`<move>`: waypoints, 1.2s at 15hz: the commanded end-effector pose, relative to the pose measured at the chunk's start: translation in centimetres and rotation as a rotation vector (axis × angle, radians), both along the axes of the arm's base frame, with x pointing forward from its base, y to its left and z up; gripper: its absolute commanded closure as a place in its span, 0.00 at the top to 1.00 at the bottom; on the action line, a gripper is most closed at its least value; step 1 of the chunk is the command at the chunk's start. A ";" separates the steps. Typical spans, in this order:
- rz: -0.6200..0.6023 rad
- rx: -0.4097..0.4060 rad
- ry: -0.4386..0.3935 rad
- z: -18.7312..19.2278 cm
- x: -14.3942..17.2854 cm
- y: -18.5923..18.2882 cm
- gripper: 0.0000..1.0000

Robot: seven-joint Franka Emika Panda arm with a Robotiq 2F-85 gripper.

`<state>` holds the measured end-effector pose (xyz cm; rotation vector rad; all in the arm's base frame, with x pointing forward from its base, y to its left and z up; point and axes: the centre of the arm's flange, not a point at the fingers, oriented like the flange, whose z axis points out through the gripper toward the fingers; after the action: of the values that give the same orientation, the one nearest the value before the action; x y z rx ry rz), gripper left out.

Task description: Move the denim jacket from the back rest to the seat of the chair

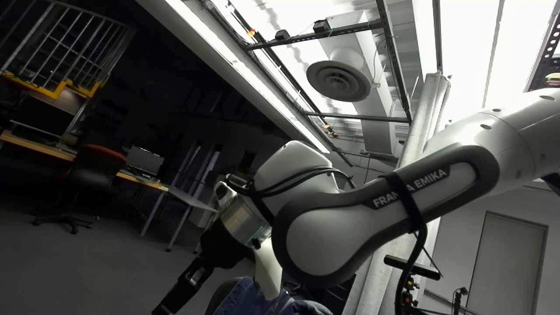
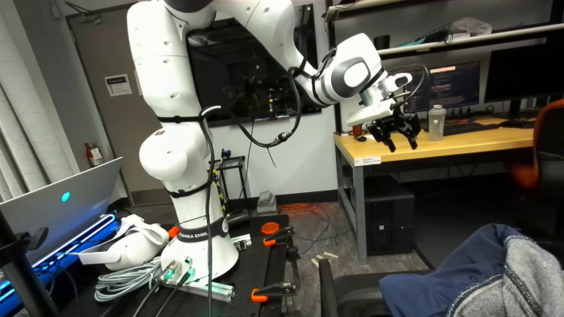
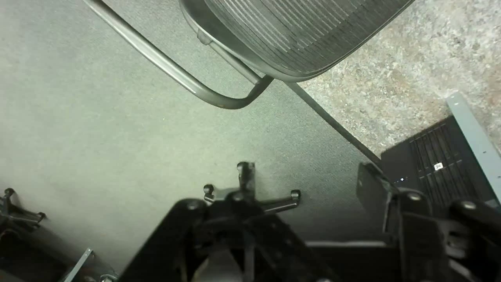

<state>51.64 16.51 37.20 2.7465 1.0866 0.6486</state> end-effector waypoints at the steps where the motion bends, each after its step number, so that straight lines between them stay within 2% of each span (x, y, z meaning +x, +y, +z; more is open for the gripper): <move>1: -0.113 0.076 0.003 1.3 1.3 -5.0 1.00; 3: -0.247 0.107 0.007 1.8 1.7 -8.7 1.00; 11: -0.700 0.113 -0.029 3.6 2.6 -24.0 1.00; 15: -0.932 0.129 0.018 2.8 2.1 -28.7 1.00; 18: -1.104 0.147 0.063 1.8 1.2 -29.5 1.00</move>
<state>52.78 -13.11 39.27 2.9094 -0.3408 0.5101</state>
